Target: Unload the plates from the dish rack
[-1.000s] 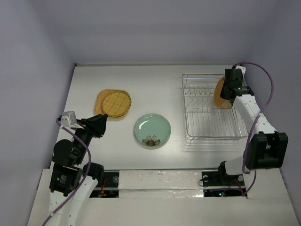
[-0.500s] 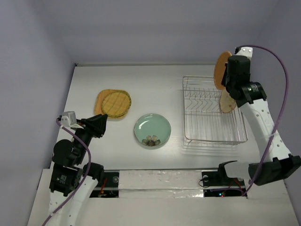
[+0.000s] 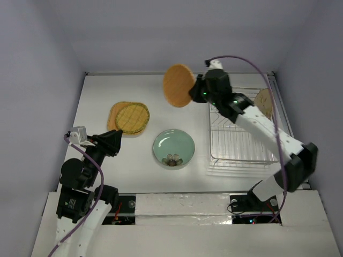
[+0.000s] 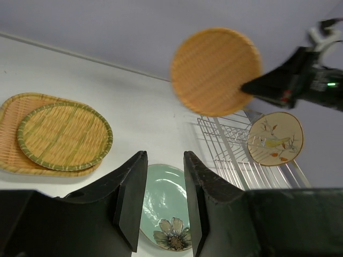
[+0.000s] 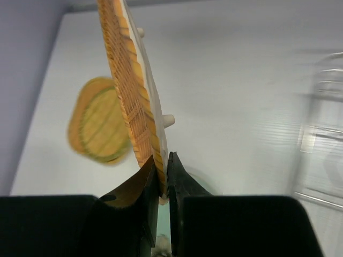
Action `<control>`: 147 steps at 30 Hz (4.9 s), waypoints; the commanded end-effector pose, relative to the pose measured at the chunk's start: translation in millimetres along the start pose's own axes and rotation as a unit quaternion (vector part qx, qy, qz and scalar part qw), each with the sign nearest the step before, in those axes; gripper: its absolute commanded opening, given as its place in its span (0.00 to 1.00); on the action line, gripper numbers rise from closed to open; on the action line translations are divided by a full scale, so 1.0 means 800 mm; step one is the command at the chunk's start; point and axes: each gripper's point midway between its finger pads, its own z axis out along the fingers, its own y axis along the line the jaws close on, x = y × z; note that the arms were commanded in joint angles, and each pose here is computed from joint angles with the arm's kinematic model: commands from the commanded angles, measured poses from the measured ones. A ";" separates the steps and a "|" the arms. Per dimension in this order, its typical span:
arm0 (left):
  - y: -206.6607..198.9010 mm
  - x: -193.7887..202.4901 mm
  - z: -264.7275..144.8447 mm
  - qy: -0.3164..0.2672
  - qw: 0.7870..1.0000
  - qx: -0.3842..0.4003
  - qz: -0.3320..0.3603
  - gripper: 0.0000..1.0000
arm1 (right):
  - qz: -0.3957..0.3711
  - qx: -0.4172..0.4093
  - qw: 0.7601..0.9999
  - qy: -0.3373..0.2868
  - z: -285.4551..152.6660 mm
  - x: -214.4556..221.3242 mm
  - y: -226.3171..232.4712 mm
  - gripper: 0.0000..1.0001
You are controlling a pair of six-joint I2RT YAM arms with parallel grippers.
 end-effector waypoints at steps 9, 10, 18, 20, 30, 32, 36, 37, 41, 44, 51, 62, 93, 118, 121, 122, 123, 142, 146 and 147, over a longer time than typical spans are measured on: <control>0.002 -0.004 0.008 -0.008 1.000 -0.005 -0.003 0.31 | 0.199 -0.232 0.949 0.071 0.145 0.103 0.230 0.00; 0.003 -0.005 0.008 -0.009 1.000 -0.008 -0.002 0.32 | 0.218 -0.234 0.944 0.083 0.150 0.116 0.238 0.00; 0.004 -0.003 0.010 -0.005 1.000 -0.009 -0.001 0.32 | 0.262 -0.201 0.932 0.151 0.206 0.209 0.237 0.00; 0.004 -0.004 0.010 -0.007 1.000 -0.009 -0.001 0.33 | 0.262 -0.202 0.929 0.163 0.208 0.223 0.243 0.06; 0.005 -0.003 0.010 -0.005 1.000 -0.011 -0.001 0.33 | 0.214 -0.190 0.935 0.212 0.209 0.274 0.269 0.64; 0.005 -0.003 0.011 -0.005 1.000 -0.011 -0.001 0.33 | 0.198 -0.181 0.941 0.205 0.205 0.267 0.263 0.79; 0.005 -0.002 0.011 -0.004 1.000 -0.010 -0.001 0.33 | 0.161 -0.144 0.959 0.184 0.199 0.255 0.240 0.90; 0.005 -0.002 0.011 -0.004 1.000 -0.010 -0.001 0.33 | 0.144 -0.132 0.964 0.179 0.196 0.259 0.235 0.92; 0.004 -0.004 0.010 -0.006 1.000 -0.009 -0.001 0.33 | 0.113 -0.091 0.976 0.160 0.186 0.247 0.207 0.92; 0.004 -0.004 0.009 -0.007 1.000 -0.009 -0.001 0.33 | 0.100 -0.081 0.981 0.146 0.172 0.231 0.198 0.88; 0.004 -0.003 0.010 -0.006 1.000 -0.009 -0.001 0.33 | 0.060 -0.073 0.986 0.140 0.143 0.208 0.185 0.73; 0.001 -0.003 0.008 -0.006 1.000 -0.001 0.002 0.26 | 0.002 0.101 0.995 0.021 0.036 0.098 0.016 0.00; -0.015 -0.016 -0.008 -0.029 0.999 0.034 0.009 0.34 | -0.021 0.551 0.833 0.042 -0.128 -0.003 -0.441 0.50; -0.016 -0.022 -0.014 -0.042 0.999 0.033 0.008 0.35 | -0.086 0.576 0.806 0.111 -0.124 -0.020 -0.454 0.26; -0.015 -0.023 -0.014 -0.043 0.999 0.032 0.008 0.35 | -0.092 0.575 0.805 0.113 -0.125 -0.025 -0.453 0.09; -0.015 -0.022 -0.014 -0.042 0.999 0.031 0.008 0.35 | -0.091 0.576 0.805 0.110 -0.128 -0.030 -0.451 0.03; -0.015 -0.022 -0.014 -0.042 0.999 0.031 0.008 0.35 | -0.091 0.577 0.805 0.108 -0.129 -0.032 -0.450 0.00; -0.015 -0.023 -0.016 -0.047 0.998 0.032 0.004 0.35 | -0.114 0.562 0.819 0.001 -0.194 -0.116 -0.389 0.00; -0.015 -0.022 -0.015 -0.045 0.998 0.033 0.005 0.36 | -0.108 0.576 0.810 -0.032 -0.218 -0.142 -0.371 0.00; -0.015 -0.022 -0.014 -0.044 0.998 0.032 0.005 0.36 | -0.104 0.574 0.811 -0.044 -0.226 -0.153 -0.363 0.00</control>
